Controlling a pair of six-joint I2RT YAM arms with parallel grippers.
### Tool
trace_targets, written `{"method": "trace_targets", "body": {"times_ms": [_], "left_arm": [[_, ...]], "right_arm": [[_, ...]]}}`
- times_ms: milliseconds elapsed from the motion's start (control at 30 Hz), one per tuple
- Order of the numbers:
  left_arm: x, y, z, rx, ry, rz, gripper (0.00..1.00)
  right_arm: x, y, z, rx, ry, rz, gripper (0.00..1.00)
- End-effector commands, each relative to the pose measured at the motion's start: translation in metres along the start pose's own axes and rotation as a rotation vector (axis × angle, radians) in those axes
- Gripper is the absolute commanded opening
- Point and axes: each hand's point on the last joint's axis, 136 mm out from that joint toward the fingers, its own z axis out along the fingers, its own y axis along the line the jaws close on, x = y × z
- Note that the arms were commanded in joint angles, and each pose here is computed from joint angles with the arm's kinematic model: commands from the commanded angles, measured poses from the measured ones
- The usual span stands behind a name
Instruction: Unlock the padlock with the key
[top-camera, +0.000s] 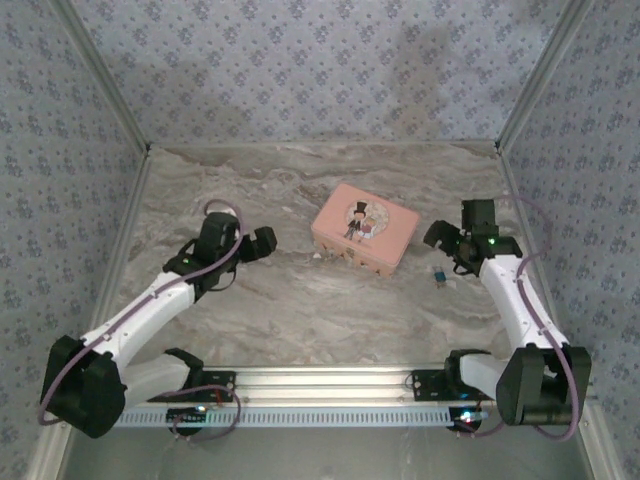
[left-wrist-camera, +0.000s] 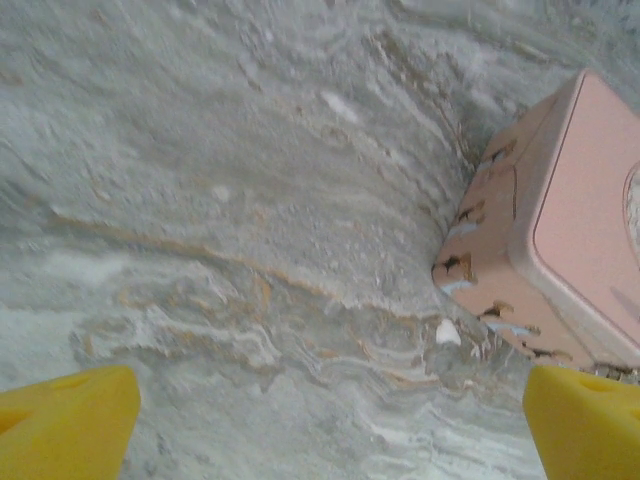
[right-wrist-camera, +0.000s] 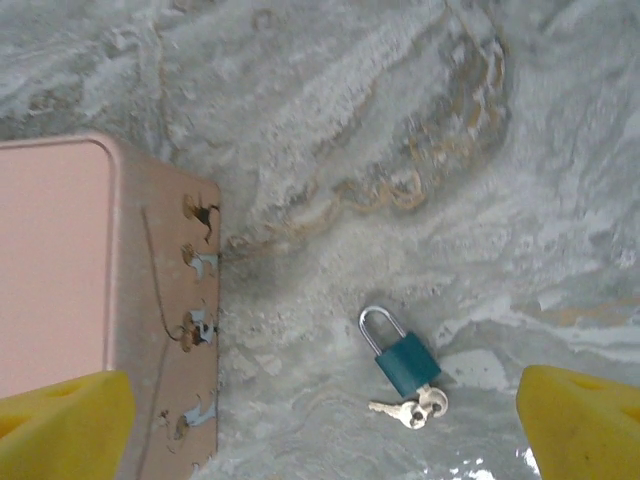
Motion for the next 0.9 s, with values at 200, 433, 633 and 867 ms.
{"method": "trace_targets", "body": {"times_ms": [200,433,633,867], "left_arm": [[-0.078,0.052,-0.016,-0.290,-0.229,0.368,0.98],[-0.073,0.150,0.003,-0.434,-0.245,0.254,0.98],[-0.061,0.176,0.034,-0.427,-0.334,0.225,0.98],[-0.072,0.178,0.051,-0.392,-0.412,0.294,0.98]], "right_arm": [[-0.074,-0.001,0.003,0.217,-0.495,-0.239,1.00],[-0.064,-0.011,0.040,0.226,-0.599,-0.315,1.00],[-0.059,-0.011,0.065,0.242,-0.648,-0.384,1.00],[-0.048,-0.002,0.082,0.027,-0.635,-0.420,1.00]]}}
